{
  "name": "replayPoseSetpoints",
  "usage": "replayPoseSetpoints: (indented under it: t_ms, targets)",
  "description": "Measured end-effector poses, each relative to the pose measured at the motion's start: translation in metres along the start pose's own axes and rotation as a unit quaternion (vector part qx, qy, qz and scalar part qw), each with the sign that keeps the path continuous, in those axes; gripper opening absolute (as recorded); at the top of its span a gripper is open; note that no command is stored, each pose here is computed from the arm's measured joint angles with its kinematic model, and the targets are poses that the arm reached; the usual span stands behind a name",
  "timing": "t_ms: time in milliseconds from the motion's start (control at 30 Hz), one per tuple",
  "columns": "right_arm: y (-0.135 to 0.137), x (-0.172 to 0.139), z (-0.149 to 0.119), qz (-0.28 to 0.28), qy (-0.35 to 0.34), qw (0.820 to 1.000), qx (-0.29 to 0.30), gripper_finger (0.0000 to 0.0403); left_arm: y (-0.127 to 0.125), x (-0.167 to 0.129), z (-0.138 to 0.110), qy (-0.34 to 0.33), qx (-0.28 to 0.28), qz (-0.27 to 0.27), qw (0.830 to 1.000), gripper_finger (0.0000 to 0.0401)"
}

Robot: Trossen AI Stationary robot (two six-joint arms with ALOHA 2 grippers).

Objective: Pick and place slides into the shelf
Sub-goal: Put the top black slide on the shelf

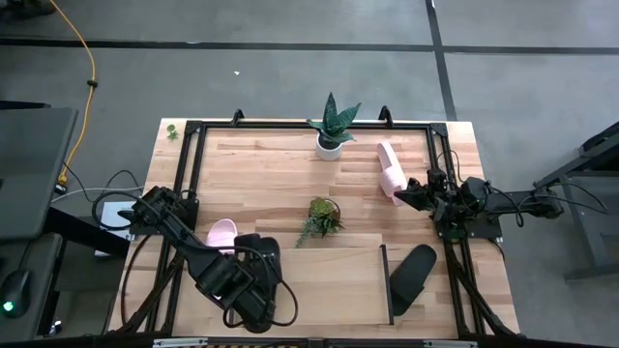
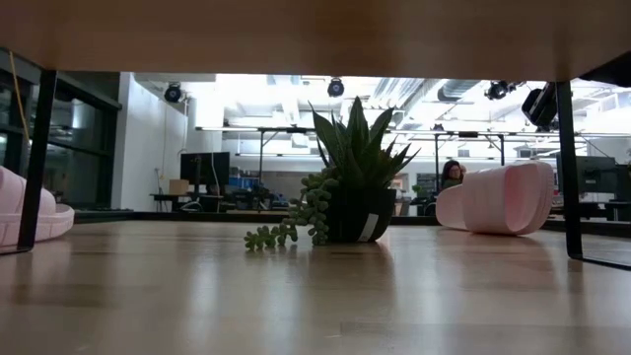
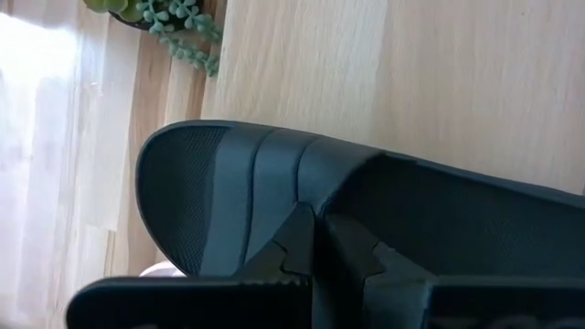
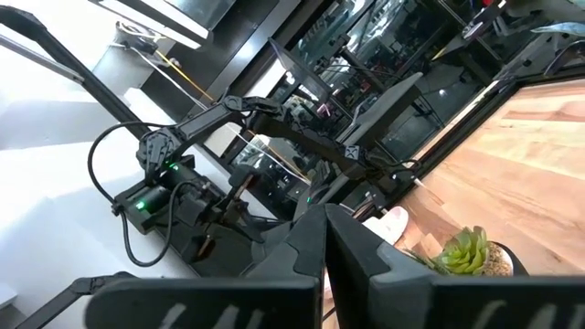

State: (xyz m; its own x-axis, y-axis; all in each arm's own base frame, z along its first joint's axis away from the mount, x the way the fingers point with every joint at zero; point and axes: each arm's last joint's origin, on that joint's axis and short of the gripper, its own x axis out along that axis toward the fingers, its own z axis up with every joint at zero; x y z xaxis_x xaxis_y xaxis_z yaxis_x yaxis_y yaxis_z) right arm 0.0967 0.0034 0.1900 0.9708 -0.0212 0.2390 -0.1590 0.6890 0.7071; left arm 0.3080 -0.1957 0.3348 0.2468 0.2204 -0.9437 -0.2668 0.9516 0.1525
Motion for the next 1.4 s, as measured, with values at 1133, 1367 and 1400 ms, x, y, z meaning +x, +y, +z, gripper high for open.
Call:
replayPoseSetpoints:
  t_ms: [1133, 1367, 1400]
  targets:
    - [-0.002, 0.0, -0.001, -0.015, 0.0, 1.0, -0.009, 0.0, 0.002, -0.011, -0.006, 0.012, 0.006, -0.031, 0.999, 0.0]
    - [-0.002, 0.0, -0.001, -0.015, 0.0, 1.0, -0.009, 0.0, 0.002, -0.011, -0.006, 0.02, -0.003, -0.038, 0.999, 0.0013]
    - [-0.002, 0.0, -0.001, -0.015, 0.0, 1.0, -0.009, 0.0, 0.002, -0.011, -0.006, 0.02, -0.005, -0.038, 0.999, 0.0017]
